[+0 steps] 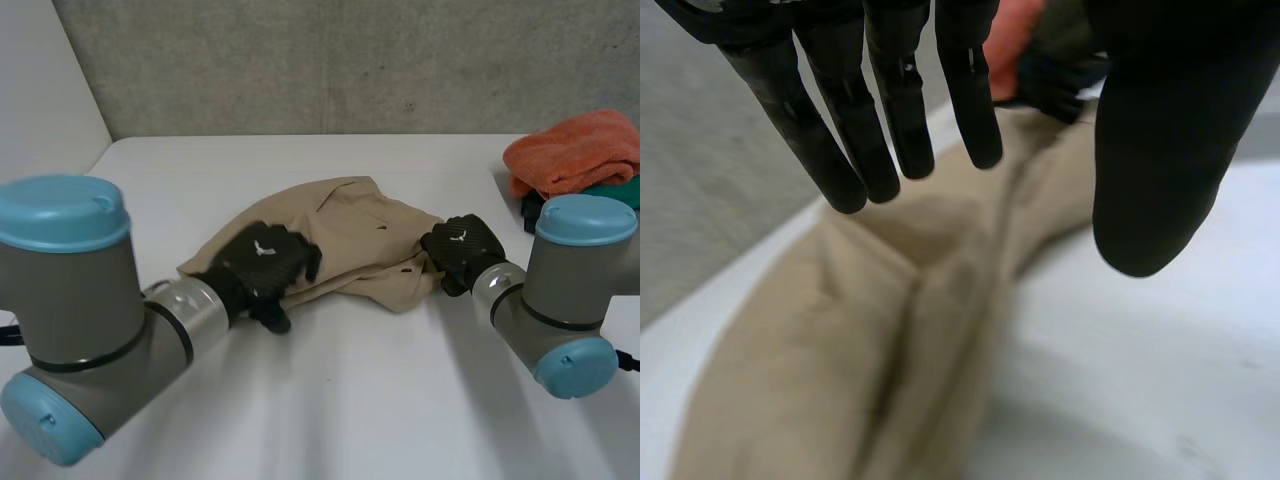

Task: Fold the laundry.

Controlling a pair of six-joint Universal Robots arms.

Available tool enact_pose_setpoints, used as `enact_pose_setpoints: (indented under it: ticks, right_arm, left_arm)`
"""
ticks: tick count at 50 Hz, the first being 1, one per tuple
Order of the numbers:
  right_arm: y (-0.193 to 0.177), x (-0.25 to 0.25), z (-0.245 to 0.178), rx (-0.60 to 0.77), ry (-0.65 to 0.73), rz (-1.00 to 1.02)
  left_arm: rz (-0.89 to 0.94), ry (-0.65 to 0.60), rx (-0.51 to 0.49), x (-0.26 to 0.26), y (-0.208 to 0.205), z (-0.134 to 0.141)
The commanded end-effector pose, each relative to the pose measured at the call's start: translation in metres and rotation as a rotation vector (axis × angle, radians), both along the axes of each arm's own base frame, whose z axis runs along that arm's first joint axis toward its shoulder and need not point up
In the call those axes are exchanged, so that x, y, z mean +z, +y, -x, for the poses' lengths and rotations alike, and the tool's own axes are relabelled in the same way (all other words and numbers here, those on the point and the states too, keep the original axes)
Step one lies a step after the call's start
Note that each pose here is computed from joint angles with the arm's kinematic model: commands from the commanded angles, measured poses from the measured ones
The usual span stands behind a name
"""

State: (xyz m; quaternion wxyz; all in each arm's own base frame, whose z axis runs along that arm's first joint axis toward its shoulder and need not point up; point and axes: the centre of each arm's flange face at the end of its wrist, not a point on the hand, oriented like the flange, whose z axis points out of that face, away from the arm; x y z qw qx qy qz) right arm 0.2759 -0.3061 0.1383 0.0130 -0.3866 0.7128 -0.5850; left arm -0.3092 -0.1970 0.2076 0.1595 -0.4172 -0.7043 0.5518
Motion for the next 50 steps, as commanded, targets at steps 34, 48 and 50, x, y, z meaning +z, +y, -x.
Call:
enact_pose_setpoints:
  ticks: [34, 48, 50]
  right_arm:
    - [-0.011, -0.013, -0.034, 0.046, -0.082, -0.049]
    - [-0.018, 0.093, 0.007, -0.04, -0.137, 0.006]
    - [-0.018, 0.121, 0.018, -0.047, -0.139, 0.019]
  left_arm:
    - [0.199, -0.331, 0.194, -0.066, -0.144, 0.041]
    - [0.251, -0.201, 0.295, 0.047, -0.098, 0.017]
    - [0.263, -0.116, 0.283, 0.077, -0.08, 0.012]
